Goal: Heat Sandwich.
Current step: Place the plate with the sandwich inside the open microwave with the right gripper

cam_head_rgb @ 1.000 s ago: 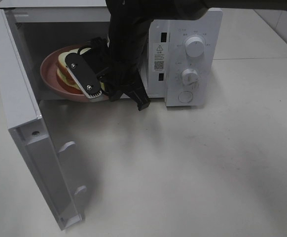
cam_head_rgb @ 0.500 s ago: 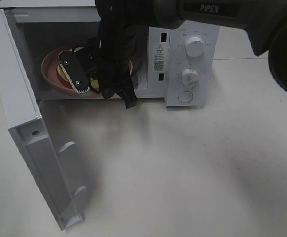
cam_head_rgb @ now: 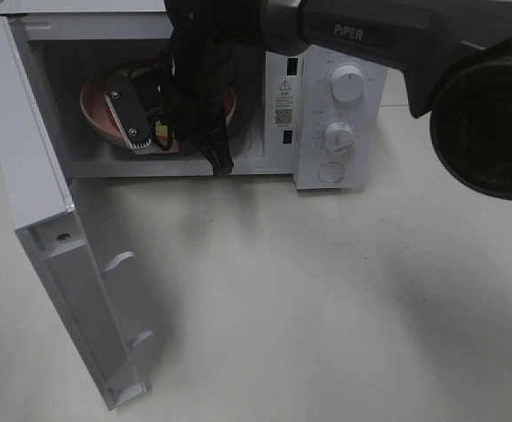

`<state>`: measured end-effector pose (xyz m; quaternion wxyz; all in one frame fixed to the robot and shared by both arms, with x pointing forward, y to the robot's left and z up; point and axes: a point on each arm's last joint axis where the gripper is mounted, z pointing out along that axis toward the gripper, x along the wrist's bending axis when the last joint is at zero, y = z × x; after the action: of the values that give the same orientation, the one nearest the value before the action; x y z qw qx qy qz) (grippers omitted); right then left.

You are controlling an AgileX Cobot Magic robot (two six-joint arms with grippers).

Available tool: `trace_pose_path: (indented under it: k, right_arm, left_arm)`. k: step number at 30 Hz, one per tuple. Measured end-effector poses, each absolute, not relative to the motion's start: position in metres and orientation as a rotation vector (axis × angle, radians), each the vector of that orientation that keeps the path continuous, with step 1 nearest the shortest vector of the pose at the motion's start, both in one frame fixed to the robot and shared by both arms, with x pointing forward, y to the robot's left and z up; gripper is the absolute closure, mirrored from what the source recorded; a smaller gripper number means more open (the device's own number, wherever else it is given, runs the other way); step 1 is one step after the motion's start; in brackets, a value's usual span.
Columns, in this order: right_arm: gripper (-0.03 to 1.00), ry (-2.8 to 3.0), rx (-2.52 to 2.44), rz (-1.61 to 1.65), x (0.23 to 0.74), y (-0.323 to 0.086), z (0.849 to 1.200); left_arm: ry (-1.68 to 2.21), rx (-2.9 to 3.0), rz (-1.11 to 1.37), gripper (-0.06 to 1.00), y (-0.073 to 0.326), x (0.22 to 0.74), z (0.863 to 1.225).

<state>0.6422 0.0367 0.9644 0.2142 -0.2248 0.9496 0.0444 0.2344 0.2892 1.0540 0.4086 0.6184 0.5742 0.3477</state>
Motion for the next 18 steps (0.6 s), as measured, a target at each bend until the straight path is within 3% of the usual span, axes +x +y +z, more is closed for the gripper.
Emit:
trace_pose_path:
  k: [18]
  right_arm:
    - [0.89, 2.620, -0.578, 0.124, 0.659, 0.038, 0.951]
  left_arm:
    - [1.447, 1.558, 0.876, -0.05, 0.289, 0.234, 1.054]
